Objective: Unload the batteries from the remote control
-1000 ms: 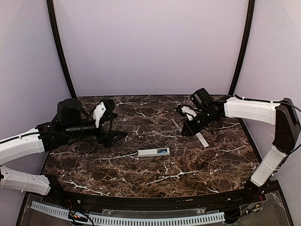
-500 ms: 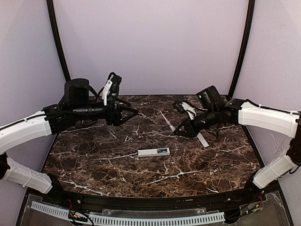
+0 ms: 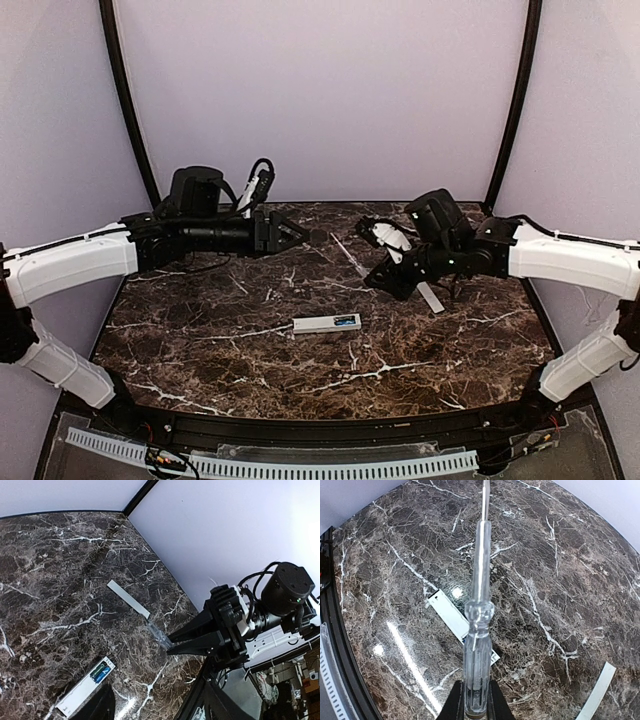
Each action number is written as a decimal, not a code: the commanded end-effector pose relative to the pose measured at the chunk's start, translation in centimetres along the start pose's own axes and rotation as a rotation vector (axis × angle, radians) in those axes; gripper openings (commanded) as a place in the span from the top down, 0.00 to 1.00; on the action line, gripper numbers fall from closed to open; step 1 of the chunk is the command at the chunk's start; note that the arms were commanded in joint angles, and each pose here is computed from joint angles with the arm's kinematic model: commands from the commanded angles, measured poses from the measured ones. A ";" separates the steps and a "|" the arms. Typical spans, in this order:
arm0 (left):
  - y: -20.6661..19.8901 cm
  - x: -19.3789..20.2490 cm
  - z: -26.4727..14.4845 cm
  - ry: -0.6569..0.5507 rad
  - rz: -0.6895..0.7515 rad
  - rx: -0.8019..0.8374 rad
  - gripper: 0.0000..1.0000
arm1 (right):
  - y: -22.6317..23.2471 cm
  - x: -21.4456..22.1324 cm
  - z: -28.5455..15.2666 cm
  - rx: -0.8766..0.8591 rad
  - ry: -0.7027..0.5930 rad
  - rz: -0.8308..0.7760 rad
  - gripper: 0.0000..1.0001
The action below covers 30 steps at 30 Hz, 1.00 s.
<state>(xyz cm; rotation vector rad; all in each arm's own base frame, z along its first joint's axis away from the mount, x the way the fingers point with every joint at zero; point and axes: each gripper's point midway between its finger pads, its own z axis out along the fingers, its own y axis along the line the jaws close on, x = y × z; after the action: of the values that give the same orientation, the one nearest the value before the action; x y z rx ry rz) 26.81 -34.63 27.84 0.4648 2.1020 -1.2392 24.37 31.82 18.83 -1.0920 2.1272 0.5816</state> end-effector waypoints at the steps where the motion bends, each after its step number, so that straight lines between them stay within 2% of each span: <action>1: -0.6 -0.5 0.7 0.004 -0.096 0.022 0.41 | 0.0 -1.4 -0.4 0.088 -0.038 -0.086 1.00; 16: 1.4 -0.2 4.0 0.036 -0.243 -0.015 0.48 | 1.8 -1.7 0.9 0.113 -0.011 -0.181 1.00; 22: 2.4 0.4 4.6 0.045 -0.271 -0.039 0.56 | 2.1 -1.8 1.6 0.137 0.010 -0.220 1.00; 30: 3.1 0.7 5.1 0.048 -0.301 -0.058 0.74 | 2.3 -1.9 2.2 0.160 0.027 -0.240 1.00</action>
<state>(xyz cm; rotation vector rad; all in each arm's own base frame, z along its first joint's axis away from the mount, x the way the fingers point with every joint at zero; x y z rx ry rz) 29.66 -37.27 22.61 0.1706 2.3296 -1.3258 23.69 34.97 18.14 -1.2508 2.0117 0.3102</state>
